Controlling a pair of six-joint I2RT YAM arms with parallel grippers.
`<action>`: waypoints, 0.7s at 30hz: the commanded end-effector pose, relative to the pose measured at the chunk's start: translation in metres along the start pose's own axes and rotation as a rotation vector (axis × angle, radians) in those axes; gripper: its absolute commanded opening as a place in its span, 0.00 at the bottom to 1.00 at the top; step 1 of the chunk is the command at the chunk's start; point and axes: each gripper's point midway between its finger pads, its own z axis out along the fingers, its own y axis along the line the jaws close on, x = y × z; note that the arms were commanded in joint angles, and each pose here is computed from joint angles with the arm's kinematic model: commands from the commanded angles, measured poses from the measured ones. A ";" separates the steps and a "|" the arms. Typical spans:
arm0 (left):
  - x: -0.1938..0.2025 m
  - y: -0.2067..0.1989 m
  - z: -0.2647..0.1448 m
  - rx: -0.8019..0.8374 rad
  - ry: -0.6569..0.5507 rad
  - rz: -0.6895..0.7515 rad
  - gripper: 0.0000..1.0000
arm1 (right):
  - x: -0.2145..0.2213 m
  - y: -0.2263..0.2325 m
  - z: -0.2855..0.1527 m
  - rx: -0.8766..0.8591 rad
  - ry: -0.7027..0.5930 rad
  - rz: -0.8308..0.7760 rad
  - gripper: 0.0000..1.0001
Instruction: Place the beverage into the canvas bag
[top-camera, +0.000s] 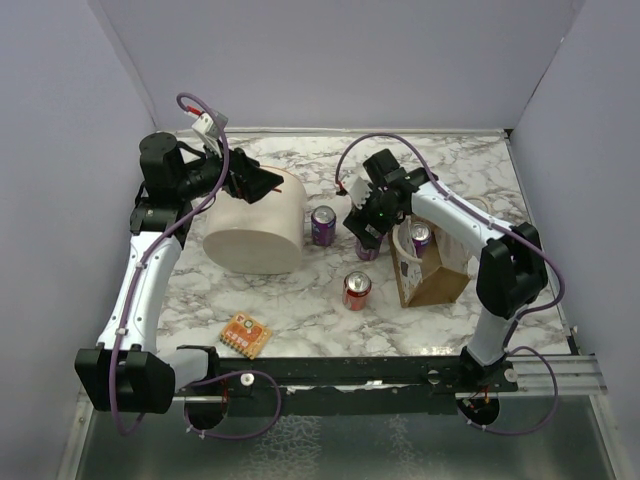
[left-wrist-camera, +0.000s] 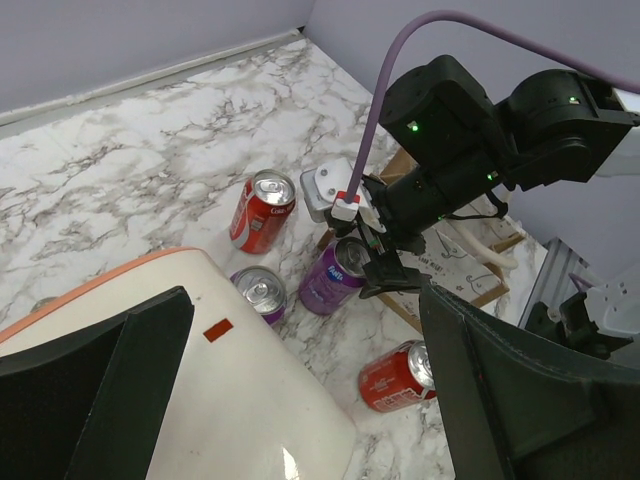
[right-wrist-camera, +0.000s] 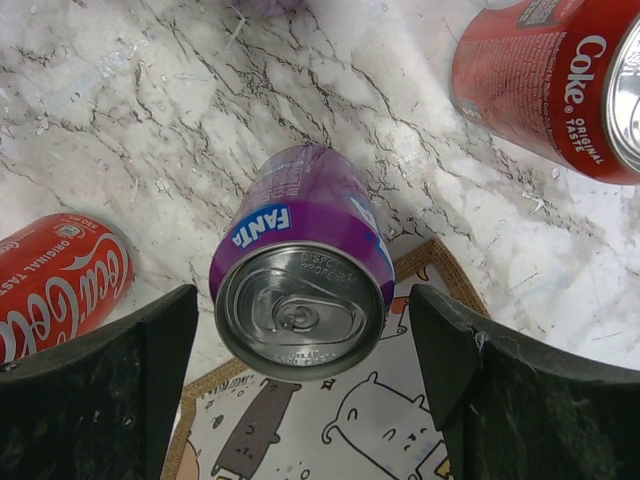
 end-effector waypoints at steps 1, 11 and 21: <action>-0.008 -0.010 -0.005 0.034 -0.023 0.029 0.98 | -0.001 -0.001 0.012 -0.025 -0.018 0.017 0.82; -0.009 -0.008 -0.003 0.033 -0.017 0.026 0.98 | -0.006 -0.001 0.012 -0.039 -0.045 0.024 0.73; -0.009 0.005 0.002 -0.007 -0.005 0.006 0.97 | -0.024 -0.005 -0.008 -0.032 -0.110 0.029 0.42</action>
